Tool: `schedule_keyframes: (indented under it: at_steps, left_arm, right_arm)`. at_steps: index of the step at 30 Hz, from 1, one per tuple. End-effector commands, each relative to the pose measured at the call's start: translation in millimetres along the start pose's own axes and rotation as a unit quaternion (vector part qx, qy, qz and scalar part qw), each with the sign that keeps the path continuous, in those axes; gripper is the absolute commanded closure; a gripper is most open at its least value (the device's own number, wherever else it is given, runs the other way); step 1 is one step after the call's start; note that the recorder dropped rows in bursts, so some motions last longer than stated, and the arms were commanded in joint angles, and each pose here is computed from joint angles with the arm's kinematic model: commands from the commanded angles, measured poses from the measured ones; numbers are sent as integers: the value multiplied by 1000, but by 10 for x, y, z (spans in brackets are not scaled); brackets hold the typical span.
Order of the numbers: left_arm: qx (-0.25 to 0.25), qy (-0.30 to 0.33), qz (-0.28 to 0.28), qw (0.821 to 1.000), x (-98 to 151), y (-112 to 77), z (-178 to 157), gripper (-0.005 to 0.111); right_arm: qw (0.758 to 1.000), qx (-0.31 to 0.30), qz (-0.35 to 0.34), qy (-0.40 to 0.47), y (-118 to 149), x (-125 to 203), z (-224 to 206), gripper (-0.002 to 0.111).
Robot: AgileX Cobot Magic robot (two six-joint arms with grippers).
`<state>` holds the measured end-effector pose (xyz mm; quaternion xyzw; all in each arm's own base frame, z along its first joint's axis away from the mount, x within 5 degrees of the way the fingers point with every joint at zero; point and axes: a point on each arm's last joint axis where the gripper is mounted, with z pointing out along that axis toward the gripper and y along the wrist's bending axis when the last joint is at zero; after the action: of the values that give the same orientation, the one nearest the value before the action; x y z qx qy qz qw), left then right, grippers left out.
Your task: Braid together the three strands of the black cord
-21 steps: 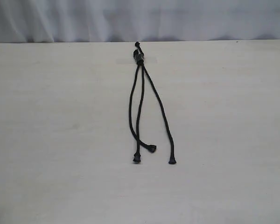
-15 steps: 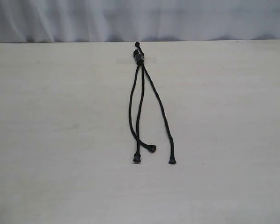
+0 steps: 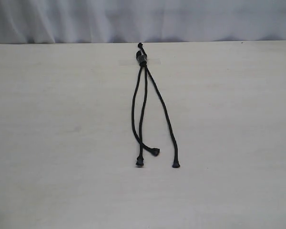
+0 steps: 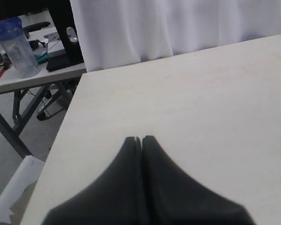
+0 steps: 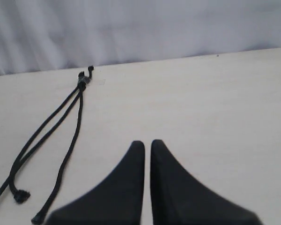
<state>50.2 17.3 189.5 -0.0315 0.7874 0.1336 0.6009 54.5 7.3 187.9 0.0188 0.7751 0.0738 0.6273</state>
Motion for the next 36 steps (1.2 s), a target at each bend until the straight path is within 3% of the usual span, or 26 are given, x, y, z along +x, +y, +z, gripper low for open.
schedule_keyframes:
  at_steps: [1,2,3,7,10,11,13,14,16,17,18,19,21,23,26,28,30,31,34,36]
  left_arm:
    - [-5,-34,25,999,-56,6,-2,107]
    - [-9,-37,39,999,-62,13,-2,107]
    - [-26,-44,91,995,-79,39,-4,107]
    - [-59,-72,212,973,-144,75,-15,107]
    - [-86,-99,339,932,-219,84,-33,107]
    - [-103,-98,399,906,-236,99,-39,107]
    - [-109,-105,437,887,-255,93,-43,107]
    - [-104,-112,436,887,-263,79,-44,107]
    - [-65,-160,398,901,-308,-8,-56,107]
    - [-24,-216,353,910,-372,-98,-87,107]
    - [33,-277,229,933,-455,-172,-143,107]
    - [64,-302,160,937,-496,-197,-175,107]
    - [129,-355,39,925,-587,-243,-261,107]
    - [182,-391,-11,902,-645,-292,-340,107]
    - [214,-377,-76,898,-644,-298,-343,107]
    - [246,-330,-198,889,-622,-279,-310,107]
    - [237,-266,-313,880,-560,-229,-232,107]
    - [196,-222,-363,883,-485,-169,-161,107]
    - [78,-151,-418,892,-328,-7,-66,107]
    - [40,-134,-425,894,-335,57,-68,107]
  right_arm:
    - [997,7,1,-71,-13,-118,-10,104]
    - [997,8,1,-78,-14,-131,-12,104]
    - [997,8,1,-81,-15,-136,-12,104]
    - [996,8,1,-89,-16,-150,-15,104]
    - [991,5,38,-129,-19,-221,-30,104]
    - [990,5,42,-136,-20,-235,-34,104]
    - [988,6,42,-145,-23,-250,-39,104]
    - [988,6,42,-145,-23,-250,-39,104]
    - [986,8,42,-163,-27,-281,-48,104]
    - [986,9,38,-164,-28,-283,-49,104]
    - [985,9,39,-165,-28,-285,-50,104]
    - [985,9,39,-168,-29,-290,-52,104]
    - [984,10,39,-175,-30,-302,-56,104]
    - [987,7,36,-157,-18,-313,-53,104]
    - [995,10,-5,-103,19,-461,-25,104]
    - [998,16,-31,-57,39,-617,38,104]
    - [999,17,-38,2,60,-773,140,104]
    - [998,17,-37,39,72,-853,216,104]
    - [992,18,-34,122,89,-1050,489,104]
    - [989,19,-29,147,90,-1114,650,104]
